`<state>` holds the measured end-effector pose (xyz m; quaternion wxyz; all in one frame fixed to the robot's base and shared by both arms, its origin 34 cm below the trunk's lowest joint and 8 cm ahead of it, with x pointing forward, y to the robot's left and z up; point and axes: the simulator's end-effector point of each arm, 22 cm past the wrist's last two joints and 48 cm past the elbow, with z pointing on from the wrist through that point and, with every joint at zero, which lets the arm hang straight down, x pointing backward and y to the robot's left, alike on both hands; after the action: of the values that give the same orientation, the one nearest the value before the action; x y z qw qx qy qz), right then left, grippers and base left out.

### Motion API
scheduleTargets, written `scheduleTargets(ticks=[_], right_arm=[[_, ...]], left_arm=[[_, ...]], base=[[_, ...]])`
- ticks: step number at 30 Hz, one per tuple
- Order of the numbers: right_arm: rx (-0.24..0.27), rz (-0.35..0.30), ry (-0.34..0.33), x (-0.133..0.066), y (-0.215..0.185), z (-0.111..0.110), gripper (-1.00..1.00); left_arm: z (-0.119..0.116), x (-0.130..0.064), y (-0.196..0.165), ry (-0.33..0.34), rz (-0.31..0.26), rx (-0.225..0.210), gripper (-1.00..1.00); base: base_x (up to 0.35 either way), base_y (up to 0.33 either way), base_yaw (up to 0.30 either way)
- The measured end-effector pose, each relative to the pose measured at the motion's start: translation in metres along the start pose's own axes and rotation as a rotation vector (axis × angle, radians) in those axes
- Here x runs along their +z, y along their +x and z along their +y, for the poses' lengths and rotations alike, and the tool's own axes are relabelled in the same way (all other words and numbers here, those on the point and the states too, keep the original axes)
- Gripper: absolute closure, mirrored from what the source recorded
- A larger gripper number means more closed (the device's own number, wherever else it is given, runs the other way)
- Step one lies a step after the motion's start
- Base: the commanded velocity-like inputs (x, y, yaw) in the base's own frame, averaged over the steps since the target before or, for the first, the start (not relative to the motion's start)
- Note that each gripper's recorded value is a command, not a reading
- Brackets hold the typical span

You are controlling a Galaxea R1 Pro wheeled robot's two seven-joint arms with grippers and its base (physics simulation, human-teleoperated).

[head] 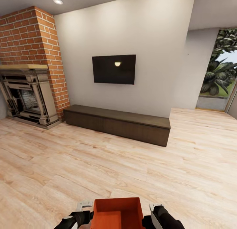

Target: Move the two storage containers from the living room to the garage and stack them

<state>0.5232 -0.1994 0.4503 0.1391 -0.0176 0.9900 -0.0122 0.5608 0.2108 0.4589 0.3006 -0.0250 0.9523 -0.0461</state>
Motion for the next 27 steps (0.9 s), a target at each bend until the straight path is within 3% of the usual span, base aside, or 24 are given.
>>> scheduleTargets(ticks=[10,17,27], right_arm=[[-0.001,-0.003,0.004,0.013,-0.008,-0.002,-1.00],[0.000,0.007,0.005,0.013,-0.007,-0.004,-1.00],[-0.001,0.022,0.005,0.032,0.007,-0.003,-1.00]], left_arm=[[0.002,0.015,0.014,0.000,-0.002,-0.003,-1.00],[0.003,0.015,0.013,-0.001,-0.002,-0.004,-1.00],[0.005,0.028,0.027,-0.001,-0.002,-0.004,-1.00]], base=[[0.000,0.000,0.000],[0.000,0.000,0.000],[0.000,0.000,0.000]])
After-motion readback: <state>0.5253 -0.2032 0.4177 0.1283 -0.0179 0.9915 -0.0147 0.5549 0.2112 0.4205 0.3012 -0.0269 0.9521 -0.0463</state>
